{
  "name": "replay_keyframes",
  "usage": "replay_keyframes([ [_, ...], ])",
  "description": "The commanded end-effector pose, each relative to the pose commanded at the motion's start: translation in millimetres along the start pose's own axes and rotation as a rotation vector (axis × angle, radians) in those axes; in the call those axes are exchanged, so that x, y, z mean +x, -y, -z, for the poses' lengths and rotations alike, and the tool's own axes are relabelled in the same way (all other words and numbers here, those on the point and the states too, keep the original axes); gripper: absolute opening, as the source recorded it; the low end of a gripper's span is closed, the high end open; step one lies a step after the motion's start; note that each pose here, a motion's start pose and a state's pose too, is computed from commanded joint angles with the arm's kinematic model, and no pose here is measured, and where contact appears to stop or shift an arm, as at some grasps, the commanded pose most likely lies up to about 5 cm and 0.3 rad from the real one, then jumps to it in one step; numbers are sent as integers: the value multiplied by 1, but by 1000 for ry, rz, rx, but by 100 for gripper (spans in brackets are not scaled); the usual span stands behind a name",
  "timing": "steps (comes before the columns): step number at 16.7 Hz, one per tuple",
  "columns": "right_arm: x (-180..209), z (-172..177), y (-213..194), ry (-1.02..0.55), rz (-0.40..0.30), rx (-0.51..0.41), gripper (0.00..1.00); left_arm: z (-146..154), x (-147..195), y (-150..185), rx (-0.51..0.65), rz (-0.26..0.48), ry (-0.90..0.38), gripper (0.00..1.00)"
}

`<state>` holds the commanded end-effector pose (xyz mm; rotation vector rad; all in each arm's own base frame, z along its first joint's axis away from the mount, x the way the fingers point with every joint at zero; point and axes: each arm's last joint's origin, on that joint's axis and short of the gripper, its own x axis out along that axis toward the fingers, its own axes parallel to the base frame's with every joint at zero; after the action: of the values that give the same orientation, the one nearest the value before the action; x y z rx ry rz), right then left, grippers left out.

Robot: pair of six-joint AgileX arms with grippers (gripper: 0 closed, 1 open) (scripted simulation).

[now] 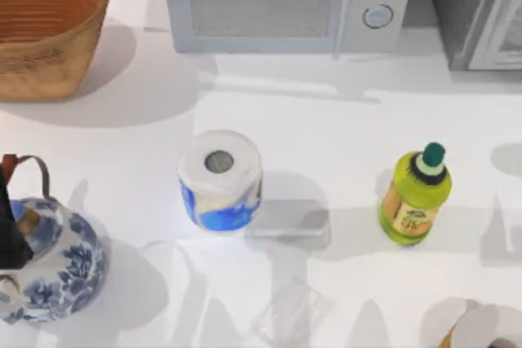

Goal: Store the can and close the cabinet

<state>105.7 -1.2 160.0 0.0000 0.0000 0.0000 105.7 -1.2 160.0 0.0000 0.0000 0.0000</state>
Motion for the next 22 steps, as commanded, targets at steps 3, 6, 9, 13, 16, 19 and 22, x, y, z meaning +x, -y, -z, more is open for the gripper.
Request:
replay_keyframes([
  [3, 1, 0, 0, -1, -4, 2, 100, 0, 0, 0, 0, 0, 0, 100],
  [6, 6, -2, -3, -10, -35, 17, 100, 0, 0, 0, 0, 0, 0, 100],
  [9, 18, -3, -7, -41, -74, 44, 100, 0, 0, 0, 0, 0, 0, 100],
  [13, 44, 4, -11, -129, -112, 86, 100, 0, 0, 0, 0, 0, 0, 100],
  [16, 68, 20, -11, -212, -121, 109, 100, 0, 0, 0, 0, 0, 0, 100],
  [19, 90, 45, -7, -294, -114, 116, 100, 0, 0, 0, 0, 0, 0, 100],
  [22, 106, 75, 2, -351, -97, 106, 100, 0, 0, 0, 0, 0, 0, 100],
])
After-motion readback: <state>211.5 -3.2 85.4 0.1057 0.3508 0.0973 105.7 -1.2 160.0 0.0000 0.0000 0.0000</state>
